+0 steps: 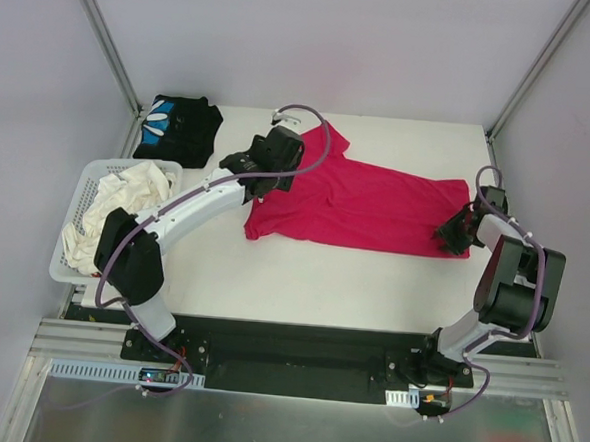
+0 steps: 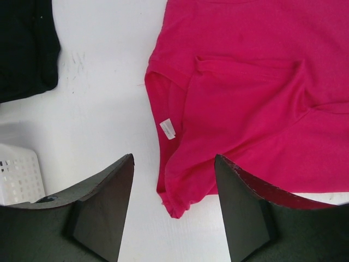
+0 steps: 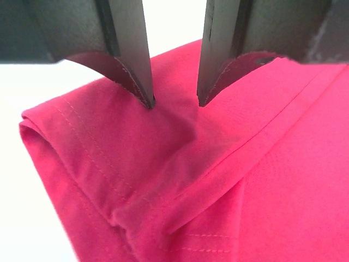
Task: Fold and stack the t-shirts
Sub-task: Fold the flattened tshirt in 1/3 of the way
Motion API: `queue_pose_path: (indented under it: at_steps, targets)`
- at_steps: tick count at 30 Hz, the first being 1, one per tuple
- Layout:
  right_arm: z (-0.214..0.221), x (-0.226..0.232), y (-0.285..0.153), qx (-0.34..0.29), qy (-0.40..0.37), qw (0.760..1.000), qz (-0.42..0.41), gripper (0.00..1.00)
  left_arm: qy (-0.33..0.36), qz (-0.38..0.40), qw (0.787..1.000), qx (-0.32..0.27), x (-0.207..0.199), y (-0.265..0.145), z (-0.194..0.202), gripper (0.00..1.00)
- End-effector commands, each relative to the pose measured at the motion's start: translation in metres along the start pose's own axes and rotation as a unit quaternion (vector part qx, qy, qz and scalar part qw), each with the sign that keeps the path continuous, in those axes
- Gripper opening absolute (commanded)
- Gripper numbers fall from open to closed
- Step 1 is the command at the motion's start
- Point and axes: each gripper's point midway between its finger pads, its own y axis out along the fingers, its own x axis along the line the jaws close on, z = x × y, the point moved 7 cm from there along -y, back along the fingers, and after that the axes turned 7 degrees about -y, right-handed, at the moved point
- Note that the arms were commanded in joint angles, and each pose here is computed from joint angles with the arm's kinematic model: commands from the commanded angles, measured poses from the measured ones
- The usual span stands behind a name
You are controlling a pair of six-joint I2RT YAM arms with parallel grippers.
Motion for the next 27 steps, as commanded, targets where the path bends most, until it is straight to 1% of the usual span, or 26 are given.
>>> queue_pose_path:
  at_steps: [1, 5, 11, 12, 15, 16, 19, 22, 24, 25, 27]
  targets:
    - [0.001, -0.032, -0.010, -0.012, 0.013, 0.996, 0.084, 0.41, -0.013, 0.002, 0.999, -0.035, 0.011, -0.019, -0.014, 0.60]
    - [0.003, -0.050, -0.013, -0.016, 0.026, 0.992, 0.120, 0.41, -0.014, 0.028, 0.999, -0.027, 0.008, -0.023, -0.011, 0.60]
    - [-0.001, -0.049, -0.018, -0.023, 0.031, 0.993, 0.109, 0.41, -0.014, 0.075, 0.997, 0.006, -0.004, -0.019, 0.003, 0.60]
    - [-0.004, -0.048, -0.020, -0.027, 0.031, 0.994, 0.105, 0.41, -0.012, 0.114, 0.993, 0.026, -0.013, -0.017, 0.009, 0.60]
    - [-0.008, -0.044, -0.023, -0.031, 0.033, 0.994, 0.096, 0.41, -0.007, 0.173, 0.981, 0.090, -0.033, -0.005, 0.032, 0.59]
    - [-0.010, -0.042, -0.024, -0.032, 0.034, 0.994, 0.094, 0.41, -0.014, 0.203, 0.972, 0.119, -0.041, -0.004, 0.040, 0.59]
    - [-0.012, -0.038, -0.025, -0.036, 0.039, 0.995, 0.081, 0.41, -0.011, 0.220, 0.958, 0.186, -0.054, 0.016, 0.069, 0.59]
    - [-0.015, -0.035, -0.027, -0.043, 0.044, 0.996, 0.071, 0.41, 0.007, 0.205, 0.956, 0.209, -0.057, 0.033, 0.080, 0.59]
    - [-0.016, -0.030, -0.029, -0.042, 0.045, 0.997, 0.052, 0.41, 0.015, 0.191, 0.960, 0.203, -0.058, 0.040, 0.076, 0.59]
    - [-0.017, -0.029, -0.029, -0.042, 0.044, 0.997, 0.049, 0.41, 0.022, 0.183, 0.960, 0.212, -0.058, 0.046, 0.079, 0.59]
    - [-0.018, -0.028, -0.030, -0.046, 0.043, 0.997, 0.044, 0.41, 0.026, 0.182, 0.962, 0.200, -0.062, 0.050, 0.070, 0.59]
